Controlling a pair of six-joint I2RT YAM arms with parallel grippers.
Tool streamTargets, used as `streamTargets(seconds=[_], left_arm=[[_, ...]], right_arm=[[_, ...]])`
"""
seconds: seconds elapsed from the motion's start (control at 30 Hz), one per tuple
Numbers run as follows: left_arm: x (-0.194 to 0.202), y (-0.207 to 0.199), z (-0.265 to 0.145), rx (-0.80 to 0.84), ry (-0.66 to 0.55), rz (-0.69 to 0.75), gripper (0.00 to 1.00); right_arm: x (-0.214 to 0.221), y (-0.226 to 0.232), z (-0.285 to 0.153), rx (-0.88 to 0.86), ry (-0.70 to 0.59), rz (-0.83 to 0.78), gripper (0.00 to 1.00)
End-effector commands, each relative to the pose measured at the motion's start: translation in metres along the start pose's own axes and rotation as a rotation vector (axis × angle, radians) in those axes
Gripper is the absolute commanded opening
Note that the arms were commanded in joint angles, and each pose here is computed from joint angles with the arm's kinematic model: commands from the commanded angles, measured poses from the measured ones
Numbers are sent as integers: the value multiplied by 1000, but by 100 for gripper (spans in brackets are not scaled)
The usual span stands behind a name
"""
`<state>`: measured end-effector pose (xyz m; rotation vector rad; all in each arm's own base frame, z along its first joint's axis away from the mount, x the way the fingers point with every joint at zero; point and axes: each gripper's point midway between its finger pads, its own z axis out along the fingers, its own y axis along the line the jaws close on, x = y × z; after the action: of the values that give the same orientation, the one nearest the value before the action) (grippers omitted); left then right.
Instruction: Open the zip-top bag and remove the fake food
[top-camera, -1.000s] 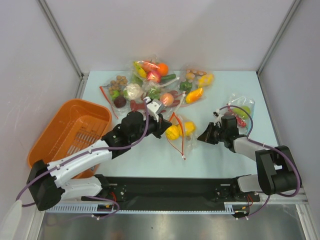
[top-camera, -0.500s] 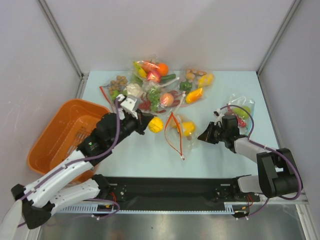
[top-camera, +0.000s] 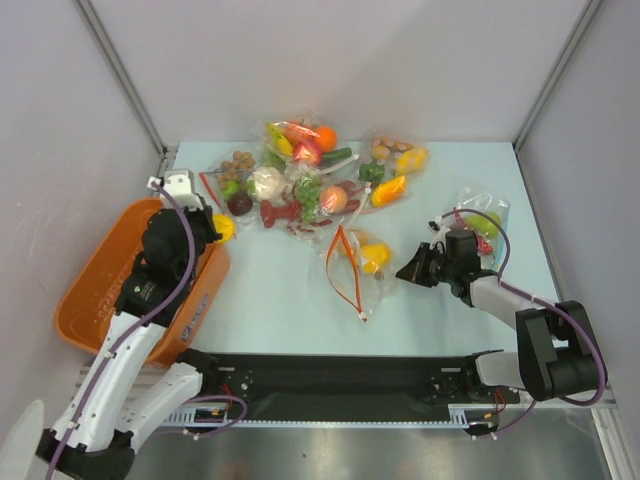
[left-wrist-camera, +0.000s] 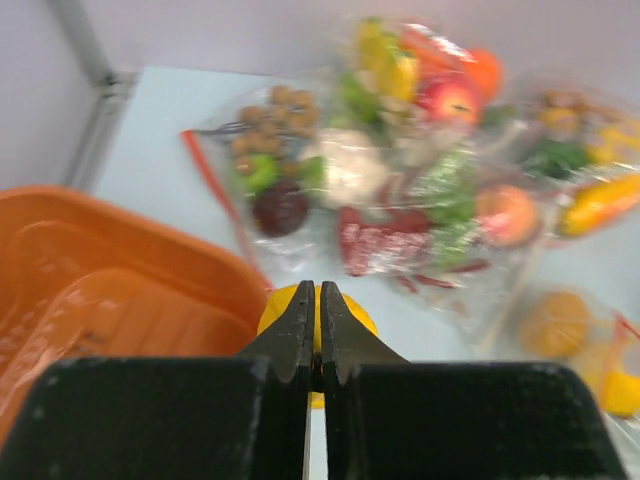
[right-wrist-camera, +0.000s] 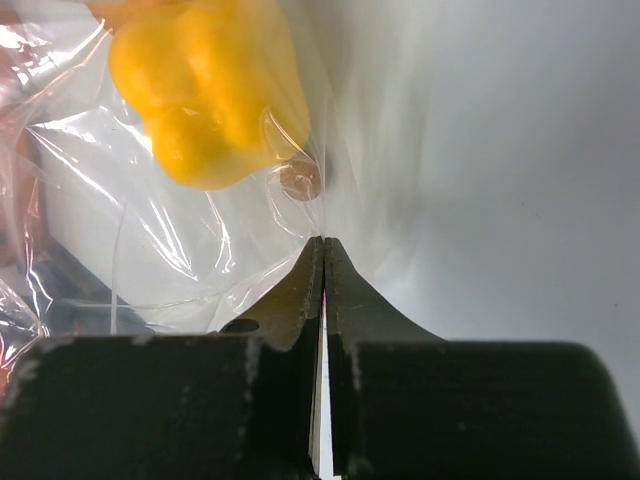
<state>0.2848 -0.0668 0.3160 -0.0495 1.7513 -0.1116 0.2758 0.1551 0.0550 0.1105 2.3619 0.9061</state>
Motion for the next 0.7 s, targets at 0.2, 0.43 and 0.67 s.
streamTargets(seconds=[0.2, 0.43, 0.67], left_arm=[[1, 80, -1, -288, 7, -37, 1], [20, 93, 4, -319, 62, -34, 20], [20, 97, 1, -336, 56, -16, 98]], right_arm=[[-18, 12, -4, -39, -39, -40, 0], [-16, 8, -4, -38, -32, -37, 0], [-15, 8, -4, -37, -29, -35, 0]])
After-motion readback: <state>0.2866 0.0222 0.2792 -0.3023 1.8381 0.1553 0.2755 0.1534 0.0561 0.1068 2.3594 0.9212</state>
